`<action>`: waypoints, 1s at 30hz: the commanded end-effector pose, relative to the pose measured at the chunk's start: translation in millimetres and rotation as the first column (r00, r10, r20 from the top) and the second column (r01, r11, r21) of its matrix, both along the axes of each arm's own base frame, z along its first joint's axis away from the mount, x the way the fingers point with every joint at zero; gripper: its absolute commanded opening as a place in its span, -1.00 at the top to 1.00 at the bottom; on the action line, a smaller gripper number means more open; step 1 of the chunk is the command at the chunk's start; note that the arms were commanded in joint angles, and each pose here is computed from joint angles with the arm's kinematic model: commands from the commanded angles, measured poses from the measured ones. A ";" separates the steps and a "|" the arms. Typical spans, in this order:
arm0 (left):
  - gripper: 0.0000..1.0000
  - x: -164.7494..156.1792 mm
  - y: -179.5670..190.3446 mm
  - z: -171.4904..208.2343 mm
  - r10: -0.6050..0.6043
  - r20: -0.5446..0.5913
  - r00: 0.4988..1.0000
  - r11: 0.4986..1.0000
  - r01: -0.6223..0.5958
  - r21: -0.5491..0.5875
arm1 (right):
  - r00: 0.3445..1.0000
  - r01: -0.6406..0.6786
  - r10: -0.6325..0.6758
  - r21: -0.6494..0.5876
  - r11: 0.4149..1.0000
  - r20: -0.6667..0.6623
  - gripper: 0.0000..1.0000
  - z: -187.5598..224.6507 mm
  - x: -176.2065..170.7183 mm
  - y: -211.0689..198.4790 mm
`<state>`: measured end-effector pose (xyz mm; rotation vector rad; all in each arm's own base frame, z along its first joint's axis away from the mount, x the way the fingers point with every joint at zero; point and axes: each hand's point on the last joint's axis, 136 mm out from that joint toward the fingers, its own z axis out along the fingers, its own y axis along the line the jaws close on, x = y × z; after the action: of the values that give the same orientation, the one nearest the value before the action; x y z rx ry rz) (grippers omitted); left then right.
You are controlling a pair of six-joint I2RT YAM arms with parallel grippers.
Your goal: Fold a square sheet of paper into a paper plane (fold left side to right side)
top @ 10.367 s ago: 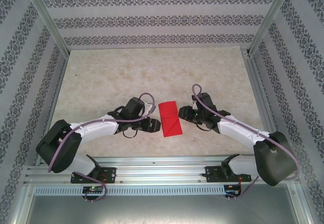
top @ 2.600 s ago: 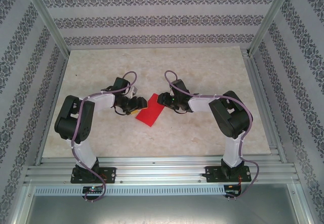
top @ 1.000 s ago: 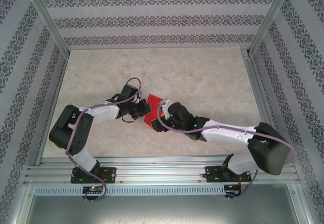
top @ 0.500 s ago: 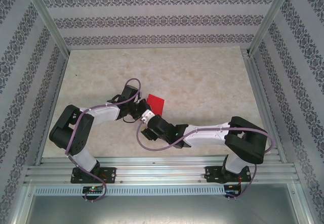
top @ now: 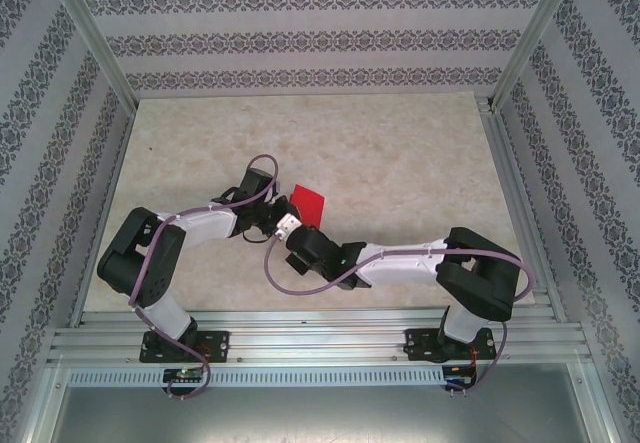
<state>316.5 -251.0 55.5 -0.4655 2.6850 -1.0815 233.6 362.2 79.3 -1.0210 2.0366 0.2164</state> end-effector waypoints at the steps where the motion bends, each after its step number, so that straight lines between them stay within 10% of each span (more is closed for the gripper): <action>1: 0.62 -0.7 0.8 6.7 -0.028 0.037 0.999 0.999 0.026 0.036 | 1.000 -0.023 0.024 0.033 0.999 -0.020 1.00 7.0 -2.1 -2.7; 12: -0.04 4.3 51.6 51.0 -0.049 0.146 0.988 0.971 0.013 0.237 | 0.989 -0.052 0.067 0.117 0.992 -0.130 1.00 1.6 -6.3 -8.1; 19: 0.13 26.5 20.9 78.4 -0.179 0.232 0.956 0.976 0.142 0.166 | 0.980 -0.044 0.071 0.150 0.988 -0.183 1.00 -4.7 -4.9 -10.8; 30: 0.40 47.6 -32.7 7.1 -0.321 0.088 0.943 0.937 0.302 0.175 | 0.961 -0.004 0.066 0.221 0.975 -0.270 1.00 -9.4 2.5 -17.1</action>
<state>364.6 -275.0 68.3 -0.0167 2.7542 -0.9083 237.4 340.5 61.8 -0.9626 2.1949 0.5274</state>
